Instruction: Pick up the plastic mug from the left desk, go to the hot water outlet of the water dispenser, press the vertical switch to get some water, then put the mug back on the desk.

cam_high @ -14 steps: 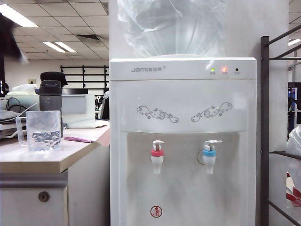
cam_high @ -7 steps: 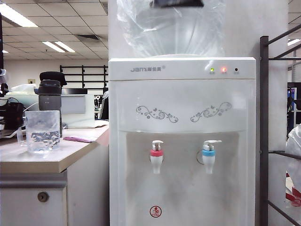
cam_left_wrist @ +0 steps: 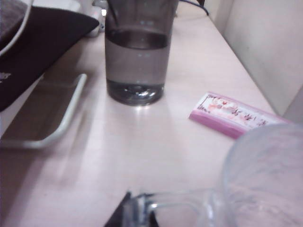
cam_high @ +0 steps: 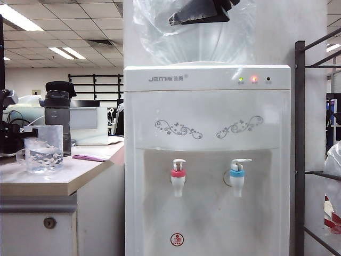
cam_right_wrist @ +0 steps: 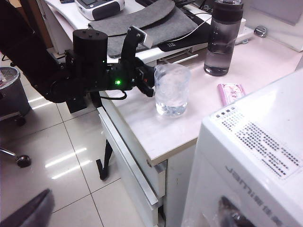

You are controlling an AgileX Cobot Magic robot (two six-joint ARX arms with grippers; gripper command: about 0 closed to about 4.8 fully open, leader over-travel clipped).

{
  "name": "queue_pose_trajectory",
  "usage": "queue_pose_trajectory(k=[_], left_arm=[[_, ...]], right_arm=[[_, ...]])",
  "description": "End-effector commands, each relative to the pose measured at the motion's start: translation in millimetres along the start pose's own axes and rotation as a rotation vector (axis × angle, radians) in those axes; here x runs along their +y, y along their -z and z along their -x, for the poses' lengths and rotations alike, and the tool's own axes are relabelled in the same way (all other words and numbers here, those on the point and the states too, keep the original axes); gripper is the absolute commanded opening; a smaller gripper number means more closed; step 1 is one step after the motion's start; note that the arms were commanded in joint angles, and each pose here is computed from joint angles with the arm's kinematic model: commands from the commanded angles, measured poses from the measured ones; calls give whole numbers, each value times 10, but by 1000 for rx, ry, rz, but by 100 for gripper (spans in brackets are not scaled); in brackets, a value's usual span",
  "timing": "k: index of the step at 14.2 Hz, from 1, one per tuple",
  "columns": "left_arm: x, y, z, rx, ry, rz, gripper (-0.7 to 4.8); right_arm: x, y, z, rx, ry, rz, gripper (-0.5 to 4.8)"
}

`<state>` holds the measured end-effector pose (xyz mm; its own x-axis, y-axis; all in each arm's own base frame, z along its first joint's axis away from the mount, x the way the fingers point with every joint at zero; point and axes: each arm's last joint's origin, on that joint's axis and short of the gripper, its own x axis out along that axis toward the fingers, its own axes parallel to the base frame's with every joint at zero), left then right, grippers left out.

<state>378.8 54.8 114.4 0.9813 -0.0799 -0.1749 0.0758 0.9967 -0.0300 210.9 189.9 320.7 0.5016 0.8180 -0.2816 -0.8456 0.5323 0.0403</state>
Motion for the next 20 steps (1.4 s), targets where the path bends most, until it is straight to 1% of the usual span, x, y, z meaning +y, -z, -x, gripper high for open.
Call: queue_pose_trajectory(k=[1,2,3,4,5,6,7,8,9,10,11,12,13,14,15,16,17,18,19,20], left_arm=[[-105,-165,46,-48,160,116,-5],[-111,-226,79,-63,161,119,-5],[-150,-452,206,-116,177,112,-5],[-180,-613,307,-133,209,168,-5],[-215,-756,428,-112,238,225,-5],[-311,-881,588,-47,250,240,-5],[-376,-942,707,-6,257,248,-5],[-410,-961,764,10,261,249,-5],[-533,-1009,922,27,260,229,-5],[-715,-1057,1099,28,252,220,-5],[-1044,-1085,1342,20,300,195,-5],[-1159,-1059,1419,25,313,187,-5],[-1456,-886,1570,52,365,153,-5],[-1640,-726,1649,108,421,151,-5],[-1701,-685,1678,115,414,141,-5],[-1859,-589,1759,120,390,117,-5],[-2105,-408,1810,180,421,69,-5],[-2247,-220,1783,243,410,23,-5],[-2323,-95,1727,265,428,13,-5],[-2380,-10,1681,267,452,15,-5]], right_arm=[[-7,-72,139,-21,57,10,458],[-5,-87,208,-19,64,7,458],[-23,-121,425,-12,96,-4,395],[-53,-136,587,-9,130,-15,299],[-65,-141,729,-3,157,-25,169],[-75,-137,843,4,181,-36,144],[-66,-131,901,12,186,-41,144],[-57,-132,917,12,184,-42,144],[-37,-139,956,7,181,-40,144],[-8,-149,1017,-1,180,-37,144],[34,-156,1110,-9,186,-34,144],[50,-148,1140,-1,185,-33,143],[83,-85,1197,60,180,-32,41],[93,-39,1207,105,176,-46,-1],[91,-35,1203,109,175,-47,-1],[89,-33,1199,112,174,-23,-1],[80,-32,1187,116,182,12,-1],[66,-35,1159,116,182,36,-1],[50,-41,1127,111,182,38,-1],[37,-46,1103,107,183,39,-1]])
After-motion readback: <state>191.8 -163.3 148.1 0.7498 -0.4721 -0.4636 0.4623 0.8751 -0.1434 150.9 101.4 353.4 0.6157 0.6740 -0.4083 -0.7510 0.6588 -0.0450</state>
